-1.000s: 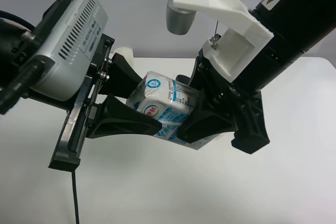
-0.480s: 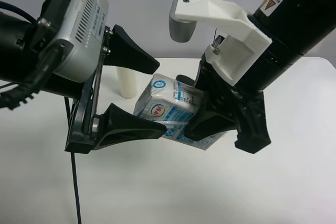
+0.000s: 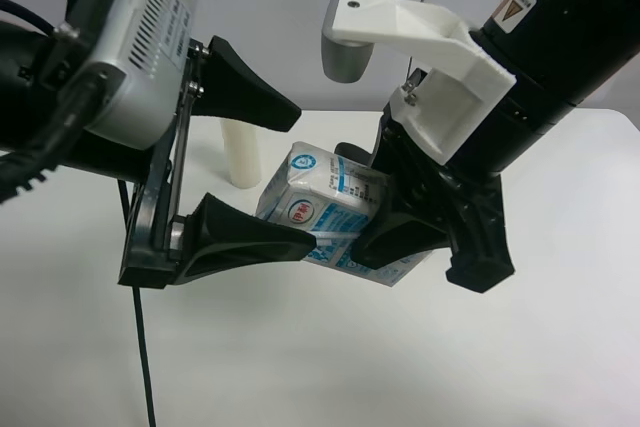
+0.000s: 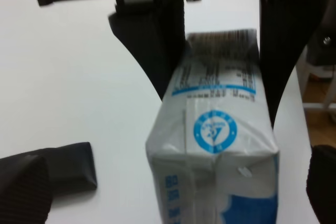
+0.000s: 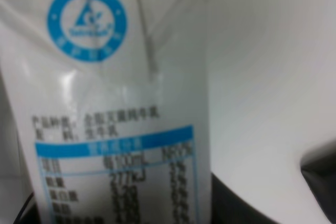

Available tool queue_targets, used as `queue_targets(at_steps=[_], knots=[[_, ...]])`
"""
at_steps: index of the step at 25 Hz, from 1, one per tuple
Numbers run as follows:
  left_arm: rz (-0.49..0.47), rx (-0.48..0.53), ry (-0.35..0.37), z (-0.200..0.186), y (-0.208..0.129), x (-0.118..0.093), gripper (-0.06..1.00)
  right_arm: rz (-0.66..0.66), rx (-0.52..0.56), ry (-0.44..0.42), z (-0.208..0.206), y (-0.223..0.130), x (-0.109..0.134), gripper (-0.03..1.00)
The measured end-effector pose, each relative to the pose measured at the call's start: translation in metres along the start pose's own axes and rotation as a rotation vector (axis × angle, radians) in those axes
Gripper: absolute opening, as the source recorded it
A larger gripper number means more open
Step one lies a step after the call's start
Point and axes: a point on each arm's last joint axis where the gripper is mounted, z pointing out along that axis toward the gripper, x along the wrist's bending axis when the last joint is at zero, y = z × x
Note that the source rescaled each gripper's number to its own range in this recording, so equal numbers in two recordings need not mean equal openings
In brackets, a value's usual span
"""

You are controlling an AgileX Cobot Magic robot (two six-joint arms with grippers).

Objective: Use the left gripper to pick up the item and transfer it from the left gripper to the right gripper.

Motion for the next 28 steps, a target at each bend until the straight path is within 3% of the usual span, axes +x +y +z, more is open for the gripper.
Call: queue_targets(at_steps=[7,12,19,28], knots=[[-0.011,-0.055,0.087,-0.025,0.013,-0.002,0.99,0.000,0.000,0.000,0.000,0.000,0.000,0.00],[-0.040,-0.035,0.119,-0.044,0.016,-0.008,0.99,0.000,0.000,0.000,0.000,0.000,0.000,0.00],[-0.136,-0.002,0.143,-0.073,0.018,-0.020,0.99,0.000,0.000,0.000,0.000,0.000,0.000,0.00],[-0.304,0.067,0.266,-0.115,0.010,-0.034,0.99,0.000,0.000,0.000,0.000,0.000,0.000,0.00]])
